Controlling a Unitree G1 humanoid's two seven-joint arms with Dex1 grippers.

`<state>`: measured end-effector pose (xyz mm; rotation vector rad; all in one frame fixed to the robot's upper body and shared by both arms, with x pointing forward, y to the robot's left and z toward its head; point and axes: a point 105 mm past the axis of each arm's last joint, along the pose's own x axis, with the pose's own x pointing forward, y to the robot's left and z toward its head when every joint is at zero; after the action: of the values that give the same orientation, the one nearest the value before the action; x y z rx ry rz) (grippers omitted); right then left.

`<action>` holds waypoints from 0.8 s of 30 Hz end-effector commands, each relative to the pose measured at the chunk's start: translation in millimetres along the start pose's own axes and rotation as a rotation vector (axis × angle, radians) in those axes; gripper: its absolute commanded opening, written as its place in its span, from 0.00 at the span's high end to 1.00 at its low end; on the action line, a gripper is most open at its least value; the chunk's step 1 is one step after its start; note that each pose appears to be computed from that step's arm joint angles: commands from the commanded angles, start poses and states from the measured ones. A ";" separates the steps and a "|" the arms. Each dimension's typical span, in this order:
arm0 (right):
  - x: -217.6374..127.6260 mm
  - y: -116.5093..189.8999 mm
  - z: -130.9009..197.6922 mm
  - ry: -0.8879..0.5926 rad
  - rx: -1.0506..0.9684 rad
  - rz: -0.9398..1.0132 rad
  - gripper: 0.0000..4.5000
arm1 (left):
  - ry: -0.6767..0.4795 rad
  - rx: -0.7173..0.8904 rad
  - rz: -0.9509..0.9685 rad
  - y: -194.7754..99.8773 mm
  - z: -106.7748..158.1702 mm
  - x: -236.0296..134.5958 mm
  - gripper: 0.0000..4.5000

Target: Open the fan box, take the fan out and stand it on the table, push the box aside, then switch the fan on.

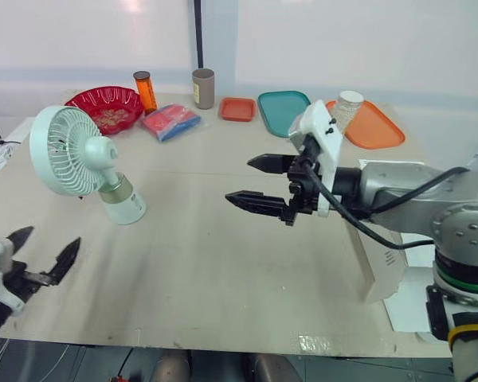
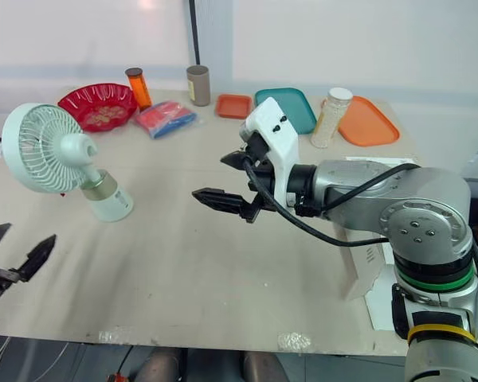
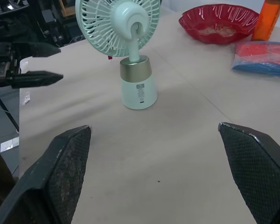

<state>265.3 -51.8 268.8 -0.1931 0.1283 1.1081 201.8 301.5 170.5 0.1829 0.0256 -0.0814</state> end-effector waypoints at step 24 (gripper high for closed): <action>13.4 9.6 14.2 -0.090 -0.027 0.000 0.01 | -0.164 0.026 -0.049 -6.8 56.3 73.0 0.00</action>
<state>267.7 -32.0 266.5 -0.1639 0.0989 1.1232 273.7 277.6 212.2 0.1700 -0.1099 -0.1590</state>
